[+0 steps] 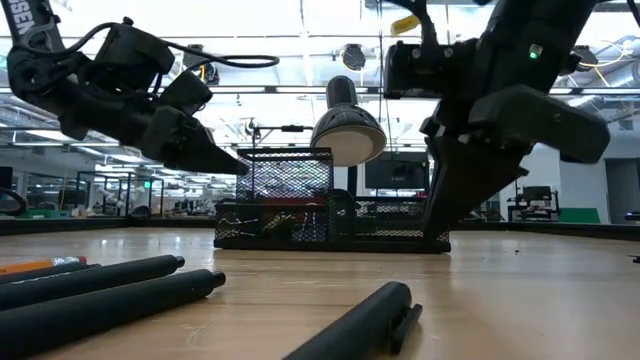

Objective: Pick and place office supplies into organizer
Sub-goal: Adjust the desk organizer

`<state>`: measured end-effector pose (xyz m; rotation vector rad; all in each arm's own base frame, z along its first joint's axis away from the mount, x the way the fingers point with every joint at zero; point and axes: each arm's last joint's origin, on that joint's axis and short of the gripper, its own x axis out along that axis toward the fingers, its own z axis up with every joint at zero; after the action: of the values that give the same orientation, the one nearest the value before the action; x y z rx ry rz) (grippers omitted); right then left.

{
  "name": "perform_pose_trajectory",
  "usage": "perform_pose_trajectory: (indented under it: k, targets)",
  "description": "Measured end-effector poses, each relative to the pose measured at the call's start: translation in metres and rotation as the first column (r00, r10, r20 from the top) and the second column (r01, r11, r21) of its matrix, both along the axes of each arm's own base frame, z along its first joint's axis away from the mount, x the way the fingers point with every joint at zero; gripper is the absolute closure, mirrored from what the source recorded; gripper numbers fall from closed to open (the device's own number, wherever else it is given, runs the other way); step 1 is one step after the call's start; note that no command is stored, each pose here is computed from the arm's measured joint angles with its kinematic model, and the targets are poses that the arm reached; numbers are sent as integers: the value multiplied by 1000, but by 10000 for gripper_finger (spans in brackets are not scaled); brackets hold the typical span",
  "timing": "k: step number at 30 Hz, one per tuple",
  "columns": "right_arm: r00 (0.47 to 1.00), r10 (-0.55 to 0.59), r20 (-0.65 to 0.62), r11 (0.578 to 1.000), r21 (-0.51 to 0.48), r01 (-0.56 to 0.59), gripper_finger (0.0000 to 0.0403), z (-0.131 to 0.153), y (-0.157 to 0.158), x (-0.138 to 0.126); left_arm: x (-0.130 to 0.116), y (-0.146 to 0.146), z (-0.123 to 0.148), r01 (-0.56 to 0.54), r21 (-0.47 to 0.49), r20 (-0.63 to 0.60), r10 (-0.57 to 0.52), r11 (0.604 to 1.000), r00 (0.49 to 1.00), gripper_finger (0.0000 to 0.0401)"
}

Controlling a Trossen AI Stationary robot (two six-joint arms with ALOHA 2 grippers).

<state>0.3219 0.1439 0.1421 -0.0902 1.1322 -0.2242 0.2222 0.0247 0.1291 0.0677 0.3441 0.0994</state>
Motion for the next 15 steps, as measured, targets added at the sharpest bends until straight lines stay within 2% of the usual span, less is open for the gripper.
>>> perform_pose_trajectory:
  k: [6,15]
  targets:
    - [998,-41,-43,999,-18,40,403,-13,-12,-8,1,-2,-1,15,-20,-13,-15,1000,1000,399]
    - [998,-54,-21,998,-14,53,403,-21,-17,-11,1,-10,-2,34,-6,-18,-34,999,999,396]
